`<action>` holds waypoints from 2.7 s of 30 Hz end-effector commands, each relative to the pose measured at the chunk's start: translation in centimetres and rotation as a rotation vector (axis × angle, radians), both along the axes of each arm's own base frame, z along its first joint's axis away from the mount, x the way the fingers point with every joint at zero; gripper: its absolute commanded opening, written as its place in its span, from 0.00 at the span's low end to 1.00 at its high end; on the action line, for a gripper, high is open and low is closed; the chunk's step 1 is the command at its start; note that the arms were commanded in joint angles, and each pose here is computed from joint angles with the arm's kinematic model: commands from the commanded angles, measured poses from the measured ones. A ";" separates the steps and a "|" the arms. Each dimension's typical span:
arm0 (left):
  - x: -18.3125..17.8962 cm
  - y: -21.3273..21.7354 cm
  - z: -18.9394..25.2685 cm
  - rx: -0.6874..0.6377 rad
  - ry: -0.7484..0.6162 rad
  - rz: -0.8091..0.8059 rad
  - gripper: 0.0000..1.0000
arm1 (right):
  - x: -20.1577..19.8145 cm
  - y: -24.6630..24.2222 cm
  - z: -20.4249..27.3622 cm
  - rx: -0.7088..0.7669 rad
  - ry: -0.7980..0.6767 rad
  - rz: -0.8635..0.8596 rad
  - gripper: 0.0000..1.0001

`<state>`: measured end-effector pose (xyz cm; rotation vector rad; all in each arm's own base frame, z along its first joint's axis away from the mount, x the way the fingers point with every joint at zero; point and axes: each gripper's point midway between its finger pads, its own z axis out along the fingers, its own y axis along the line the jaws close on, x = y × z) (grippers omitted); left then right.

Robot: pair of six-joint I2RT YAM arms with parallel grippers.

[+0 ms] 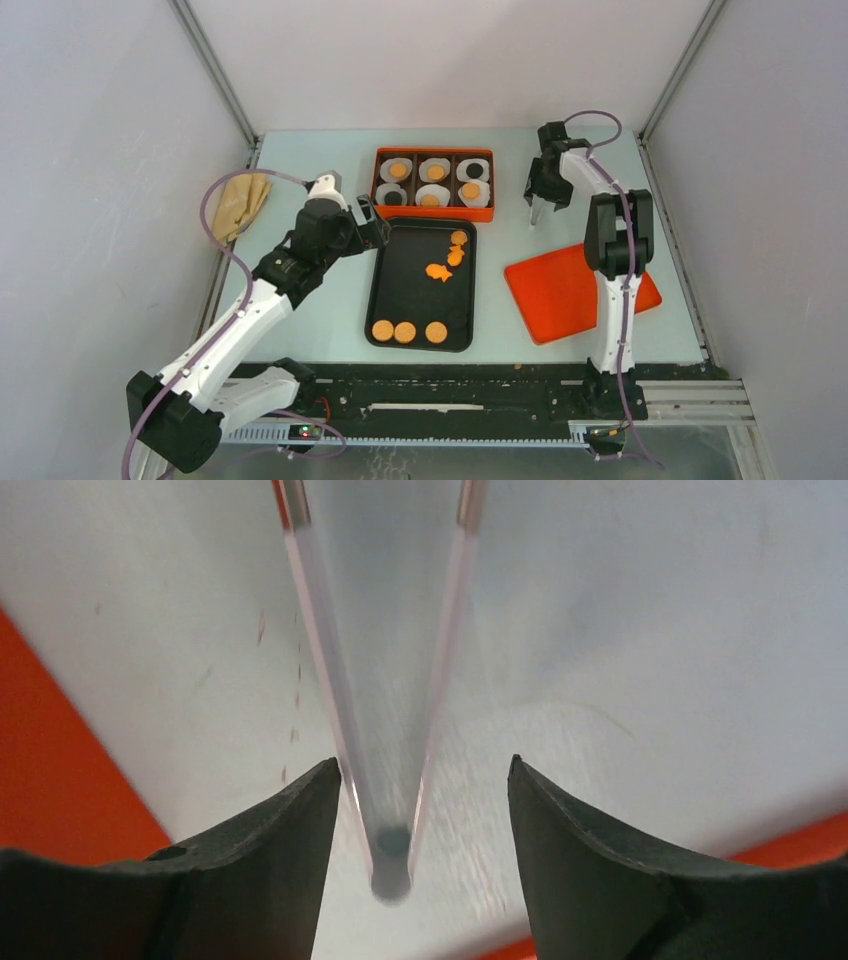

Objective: Pack the cookies

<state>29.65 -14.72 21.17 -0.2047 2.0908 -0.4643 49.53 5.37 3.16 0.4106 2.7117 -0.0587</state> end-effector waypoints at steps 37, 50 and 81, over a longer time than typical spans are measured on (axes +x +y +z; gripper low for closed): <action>1.6 -3.4 3.2 -0.073 -0.053 -0.106 0.97 | -29.8 9.3 -2.1 -0.080 0.285 0.374 0.37; 4.2 -8.4 2.5 -0.096 0.081 -0.285 0.37 | -29.0 8.4 1.1 -0.221 0.141 0.431 0.03; -0.4 -19.3 -3.5 -0.748 0.287 -0.943 0.57 | -29.6 20.5 13.0 -0.379 -0.315 1.009 0.00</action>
